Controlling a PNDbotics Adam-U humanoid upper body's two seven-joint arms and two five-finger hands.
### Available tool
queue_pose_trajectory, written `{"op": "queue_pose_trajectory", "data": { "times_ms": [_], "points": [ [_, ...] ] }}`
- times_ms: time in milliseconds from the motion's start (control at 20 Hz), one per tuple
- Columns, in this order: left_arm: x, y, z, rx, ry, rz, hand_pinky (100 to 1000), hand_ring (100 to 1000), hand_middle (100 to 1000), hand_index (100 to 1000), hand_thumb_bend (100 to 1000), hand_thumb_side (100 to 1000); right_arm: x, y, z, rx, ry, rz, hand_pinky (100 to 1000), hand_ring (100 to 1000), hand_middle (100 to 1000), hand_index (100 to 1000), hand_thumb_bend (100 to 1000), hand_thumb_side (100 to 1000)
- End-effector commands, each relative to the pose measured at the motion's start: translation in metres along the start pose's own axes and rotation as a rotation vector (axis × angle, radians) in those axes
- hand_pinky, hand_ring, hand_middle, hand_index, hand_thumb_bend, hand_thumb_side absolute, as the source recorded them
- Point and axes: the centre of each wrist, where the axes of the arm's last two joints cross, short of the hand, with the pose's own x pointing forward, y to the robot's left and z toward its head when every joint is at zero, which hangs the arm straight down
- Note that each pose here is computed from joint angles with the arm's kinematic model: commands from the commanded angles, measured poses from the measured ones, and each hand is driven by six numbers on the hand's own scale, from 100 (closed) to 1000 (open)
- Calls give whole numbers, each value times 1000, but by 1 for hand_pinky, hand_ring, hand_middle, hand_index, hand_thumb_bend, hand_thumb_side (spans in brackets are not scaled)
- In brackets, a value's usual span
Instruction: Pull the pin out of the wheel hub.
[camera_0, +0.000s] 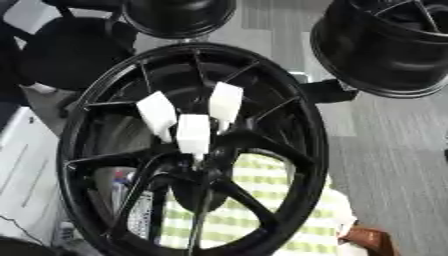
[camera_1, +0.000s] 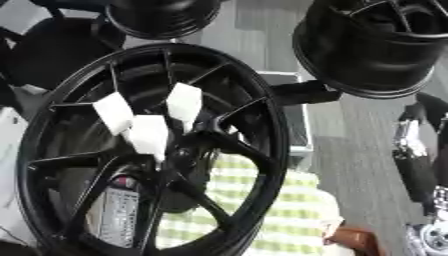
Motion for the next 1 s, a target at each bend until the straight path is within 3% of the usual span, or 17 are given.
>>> {"op": "queue_pose_trajectory", "data": {
  "times_ms": [50, 200, 400, 600, 850, 1000],
  "points": [
    [7, 21, 6, 93, -48, 80, 805, 772, 751, 796, 100, 762, 4, -6, -5, -7, -32, 9, 909, 809, 611, 772, 100, 650],
    [15, 22, 8, 146, -130, 194, 771, 726, 698, 771, 100, 670, 4, -7, -6, -7, -37, 13, 909, 808, 611, 771, 100, 648],
    [30, 25, 12, 190, -242, 315, 756, 699, 675, 763, 100, 665, 4, -8, -6, -9, -47, 15, 908, 808, 611, 771, 100, 645],
    [73, 17, 31, 232, -459, 478, 747, 694, 675, 768, 100, 681, 4, -9, -7, -24, -72, 20, 908, 808, 613, 772, 100, 637],
    [143, -38, 88, 228, -751, 721, 746, 700, 681, 782, 100, 661, 5, -10, -11, -69, -130, 3, 911, 808, 618, 773, 100, 624],
    [151, -75, 103, 218, -842, 782, 746, 698, 678, 783, 100, 660, 6, -10, -14, -109, -168, -7, 910, 811, 624, 776, 100, 622]
  ]
}}
